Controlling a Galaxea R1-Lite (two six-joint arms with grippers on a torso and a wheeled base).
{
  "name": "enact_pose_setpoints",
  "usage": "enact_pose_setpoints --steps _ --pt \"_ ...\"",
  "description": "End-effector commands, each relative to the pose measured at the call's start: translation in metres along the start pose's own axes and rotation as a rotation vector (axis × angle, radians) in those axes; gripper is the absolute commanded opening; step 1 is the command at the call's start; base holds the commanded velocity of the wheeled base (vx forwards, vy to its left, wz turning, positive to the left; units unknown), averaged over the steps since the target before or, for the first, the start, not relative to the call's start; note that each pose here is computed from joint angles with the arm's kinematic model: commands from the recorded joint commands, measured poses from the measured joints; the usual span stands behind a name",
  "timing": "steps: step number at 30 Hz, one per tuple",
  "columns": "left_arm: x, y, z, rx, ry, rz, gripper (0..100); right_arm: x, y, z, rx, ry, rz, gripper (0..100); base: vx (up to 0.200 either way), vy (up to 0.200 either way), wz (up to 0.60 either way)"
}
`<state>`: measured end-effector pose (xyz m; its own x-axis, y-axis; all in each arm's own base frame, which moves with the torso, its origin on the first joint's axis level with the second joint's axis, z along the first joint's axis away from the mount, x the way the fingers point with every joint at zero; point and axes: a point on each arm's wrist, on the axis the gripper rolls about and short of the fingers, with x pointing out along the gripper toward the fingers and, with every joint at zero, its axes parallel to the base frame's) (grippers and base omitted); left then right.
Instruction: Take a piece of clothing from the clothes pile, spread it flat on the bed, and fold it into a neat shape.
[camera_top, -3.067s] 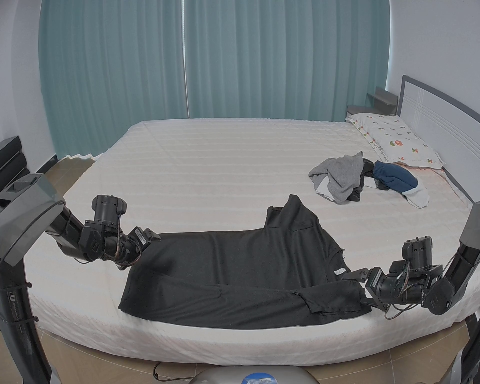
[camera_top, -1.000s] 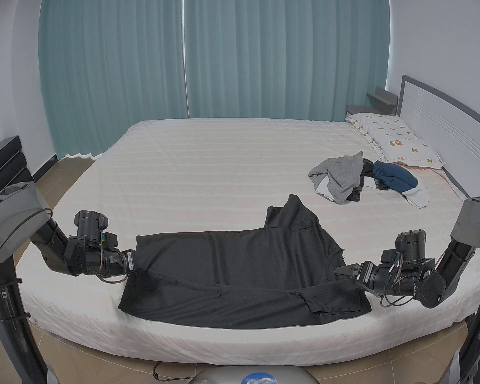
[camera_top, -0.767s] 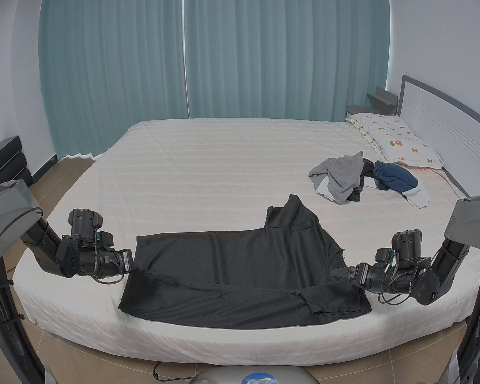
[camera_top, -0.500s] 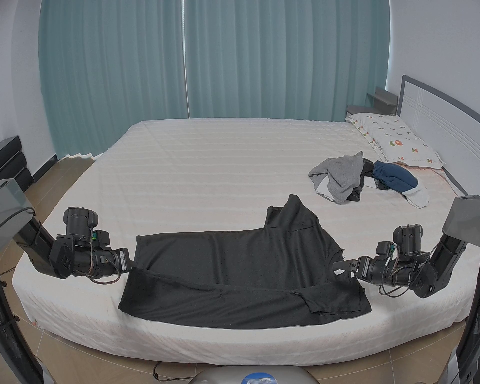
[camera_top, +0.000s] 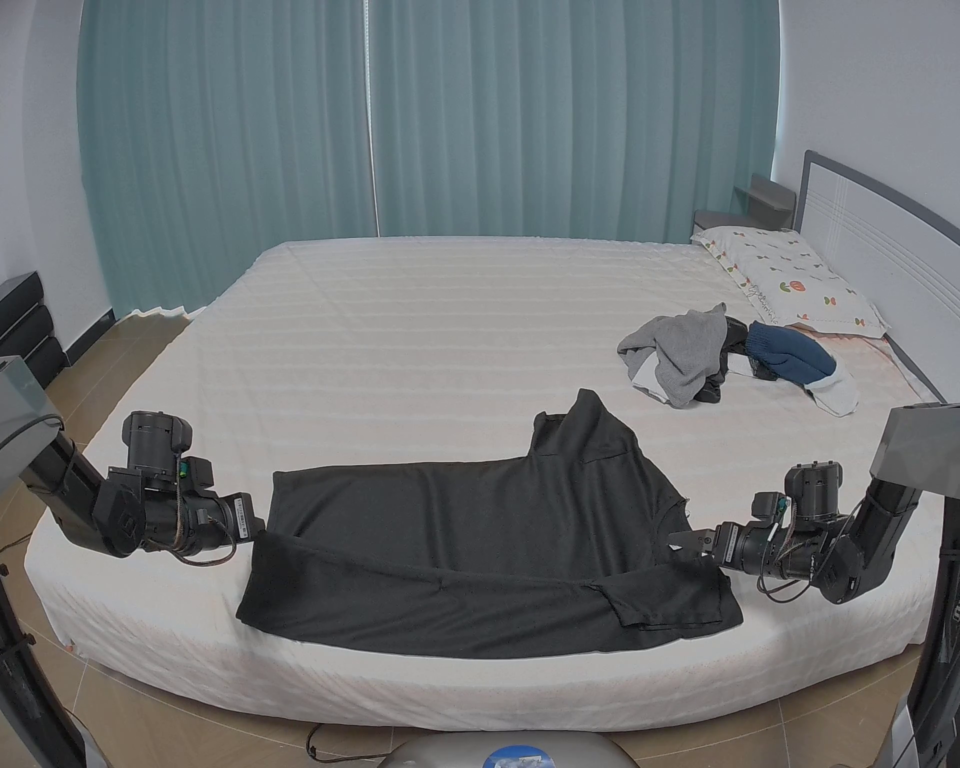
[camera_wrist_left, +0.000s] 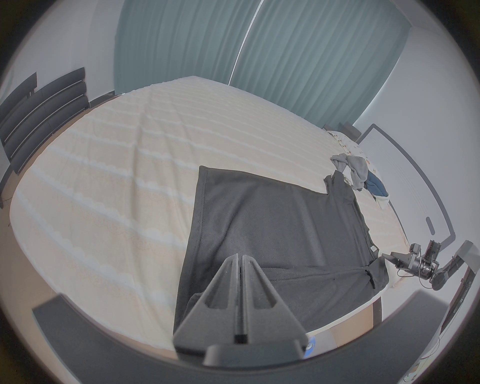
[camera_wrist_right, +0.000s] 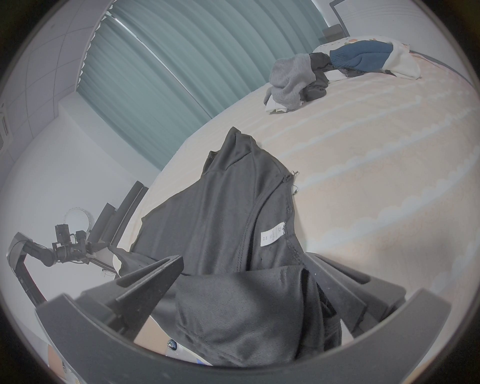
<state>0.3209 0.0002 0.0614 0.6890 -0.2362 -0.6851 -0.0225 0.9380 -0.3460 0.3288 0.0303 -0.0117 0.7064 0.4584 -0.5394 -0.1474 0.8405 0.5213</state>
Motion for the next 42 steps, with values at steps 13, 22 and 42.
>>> enact_pose_setpoints --steps 13,22,42 --pt "-0.003 -0.002 0.000 -0.037 0.025 0.003 0 0.000 -0.016 -0.010 0.006 0.029 -0.041 0 0.000 0.000 0.00" --pt "-0.003 -0.002 0.001 -0.037 0.024 0.004 0 -0.002 -0.022 -0.012 0.014 0.015 -0.052 0 0.000 0.000 0.00" --pt "-0.035 -0.002 0.004 -0.060 0.027 0.023 0 -0.053 0.001 0.009 -0.007 -0.114 -0.022 0 0.000 0.000 0.00"
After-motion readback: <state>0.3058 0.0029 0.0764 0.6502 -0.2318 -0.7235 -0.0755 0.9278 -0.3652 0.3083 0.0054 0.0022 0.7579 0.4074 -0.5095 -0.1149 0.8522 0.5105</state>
